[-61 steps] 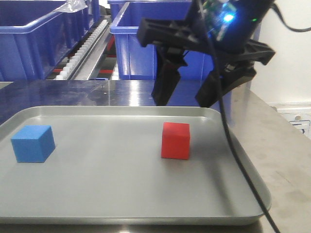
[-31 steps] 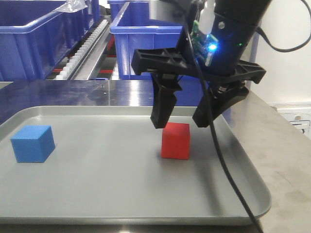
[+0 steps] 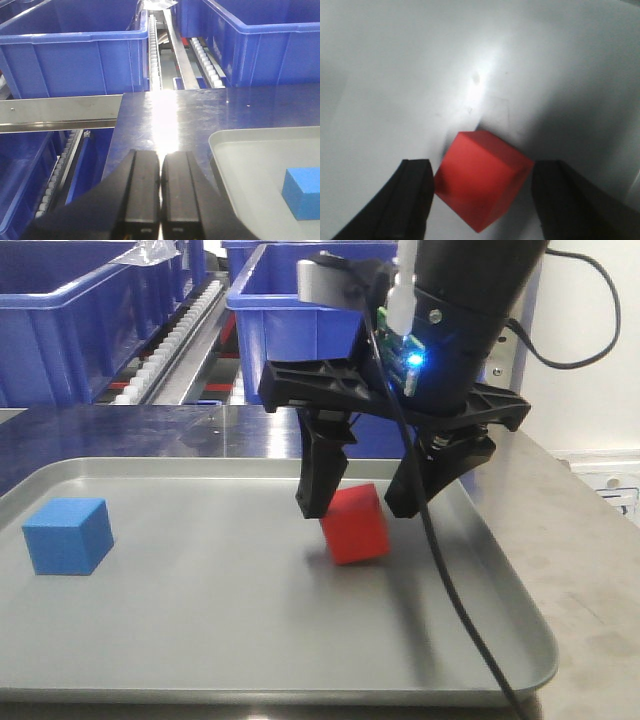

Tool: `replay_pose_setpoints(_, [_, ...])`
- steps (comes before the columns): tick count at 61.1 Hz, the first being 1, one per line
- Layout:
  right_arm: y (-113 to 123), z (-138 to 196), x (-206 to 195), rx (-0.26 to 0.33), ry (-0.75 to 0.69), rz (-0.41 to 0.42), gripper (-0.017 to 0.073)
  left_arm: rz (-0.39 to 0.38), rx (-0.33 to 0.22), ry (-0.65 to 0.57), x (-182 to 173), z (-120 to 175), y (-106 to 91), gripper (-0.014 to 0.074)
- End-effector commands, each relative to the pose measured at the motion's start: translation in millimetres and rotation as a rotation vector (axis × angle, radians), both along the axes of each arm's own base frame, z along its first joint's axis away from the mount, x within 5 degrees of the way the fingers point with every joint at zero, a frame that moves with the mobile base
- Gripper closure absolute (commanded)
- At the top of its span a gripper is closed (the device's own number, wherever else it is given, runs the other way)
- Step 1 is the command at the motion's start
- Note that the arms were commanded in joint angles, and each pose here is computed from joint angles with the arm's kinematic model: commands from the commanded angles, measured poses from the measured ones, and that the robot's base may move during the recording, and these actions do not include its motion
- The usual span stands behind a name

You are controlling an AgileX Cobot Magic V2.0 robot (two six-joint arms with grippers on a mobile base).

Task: Sort and place red and blue blocks on shelf
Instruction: 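Lower the right gripper and close it around the red cube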

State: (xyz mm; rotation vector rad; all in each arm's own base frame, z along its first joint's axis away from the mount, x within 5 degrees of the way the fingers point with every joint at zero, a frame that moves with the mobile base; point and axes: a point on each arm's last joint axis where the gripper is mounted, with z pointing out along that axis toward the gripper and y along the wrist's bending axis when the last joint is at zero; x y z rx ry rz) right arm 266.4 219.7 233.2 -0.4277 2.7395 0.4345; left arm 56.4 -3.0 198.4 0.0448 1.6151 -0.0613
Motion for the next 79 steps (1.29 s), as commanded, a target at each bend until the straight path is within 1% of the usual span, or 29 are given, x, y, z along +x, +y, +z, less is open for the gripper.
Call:
replay_pose_setpoints(1, [0.3,17.8,1.9,0.036,-0.063,0.004,0.0041,-0.013,-0.003,-0.066,0.1,-5.3,-1.3,0.0461])
replay_pose_setpoints(25, [5.2,35.2,7.9,0.063,-0.097,0.007,0.0041,-0.013,-0.003,-0.066,0.1,-5.3,-1.3,0.0461])
replay_pose_setpoints(49, [3.7,33.5,5.5,0.042,-0.068,0.013,0.0041,-0.013,-0.003,-0.066,0.1,-5.3,-1.3,0.0461])
replay_pose_setpoints(57, [2.7,32.7,6.0,0.025,-0.074,0.019,0.0041,-0.013,-0.003,-0.066,0.1,-5.3,-1.3,0.0461])
replay_pose_setpoints(79, [2.9,31.7,6.7,0.021,-0.077,0.021,0.0041,-0.013,-0.003,-0.066,0.1,-5.3,-1.3,0.0461])
